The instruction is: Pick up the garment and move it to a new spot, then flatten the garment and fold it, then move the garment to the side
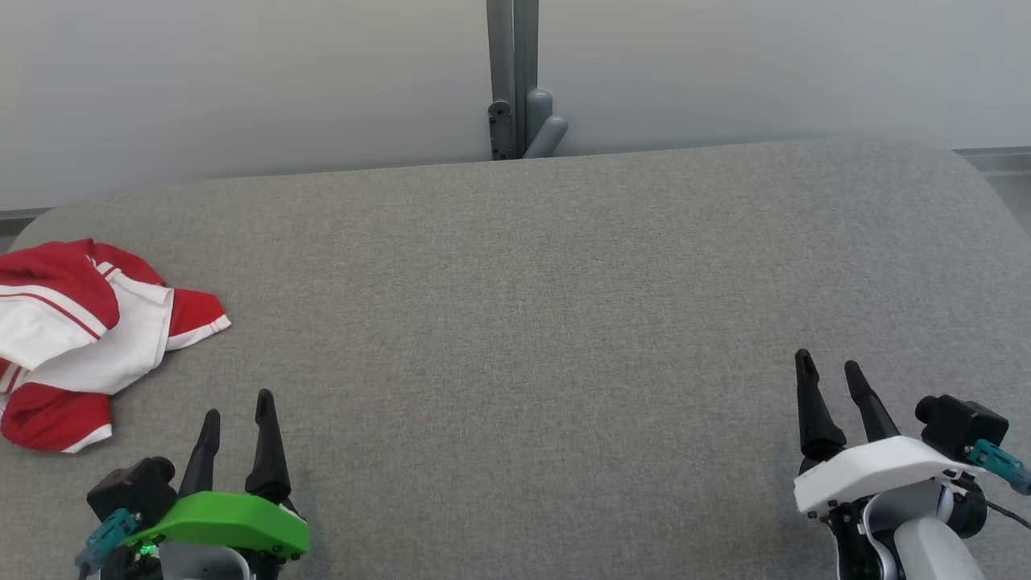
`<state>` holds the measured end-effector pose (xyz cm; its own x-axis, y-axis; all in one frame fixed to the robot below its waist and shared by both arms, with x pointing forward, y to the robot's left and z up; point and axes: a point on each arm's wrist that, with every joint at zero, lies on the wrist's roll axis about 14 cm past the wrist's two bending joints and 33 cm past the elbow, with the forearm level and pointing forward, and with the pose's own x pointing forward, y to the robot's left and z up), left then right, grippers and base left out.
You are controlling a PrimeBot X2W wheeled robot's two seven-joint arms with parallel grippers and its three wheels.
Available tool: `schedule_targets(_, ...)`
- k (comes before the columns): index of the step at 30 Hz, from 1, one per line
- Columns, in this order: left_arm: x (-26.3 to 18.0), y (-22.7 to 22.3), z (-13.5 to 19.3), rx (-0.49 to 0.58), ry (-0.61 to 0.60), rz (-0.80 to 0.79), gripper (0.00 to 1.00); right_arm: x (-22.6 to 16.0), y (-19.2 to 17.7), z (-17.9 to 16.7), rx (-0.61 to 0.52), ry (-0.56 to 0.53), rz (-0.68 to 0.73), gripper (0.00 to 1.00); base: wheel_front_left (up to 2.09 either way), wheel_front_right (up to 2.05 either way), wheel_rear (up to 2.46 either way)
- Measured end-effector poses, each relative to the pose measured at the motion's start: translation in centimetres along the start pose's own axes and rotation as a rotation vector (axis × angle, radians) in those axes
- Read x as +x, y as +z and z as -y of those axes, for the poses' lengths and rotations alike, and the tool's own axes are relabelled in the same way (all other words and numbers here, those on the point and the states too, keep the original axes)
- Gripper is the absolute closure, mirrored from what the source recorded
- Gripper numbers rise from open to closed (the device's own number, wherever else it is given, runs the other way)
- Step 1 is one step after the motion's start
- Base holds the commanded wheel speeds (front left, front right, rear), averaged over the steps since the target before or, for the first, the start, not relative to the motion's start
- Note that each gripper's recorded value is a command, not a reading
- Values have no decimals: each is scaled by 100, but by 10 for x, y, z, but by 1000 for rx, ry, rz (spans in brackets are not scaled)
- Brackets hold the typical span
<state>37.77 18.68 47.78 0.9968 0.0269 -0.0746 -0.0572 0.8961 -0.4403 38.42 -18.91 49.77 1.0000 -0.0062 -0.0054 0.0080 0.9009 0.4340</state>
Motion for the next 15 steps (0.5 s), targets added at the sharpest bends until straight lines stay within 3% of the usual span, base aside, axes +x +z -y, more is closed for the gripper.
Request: schedule_targets(15, -2, -3, 0, 162, -8, 2, 0, 0, -3, -2, -169, 22, -1, 0, 0, 0, 0)
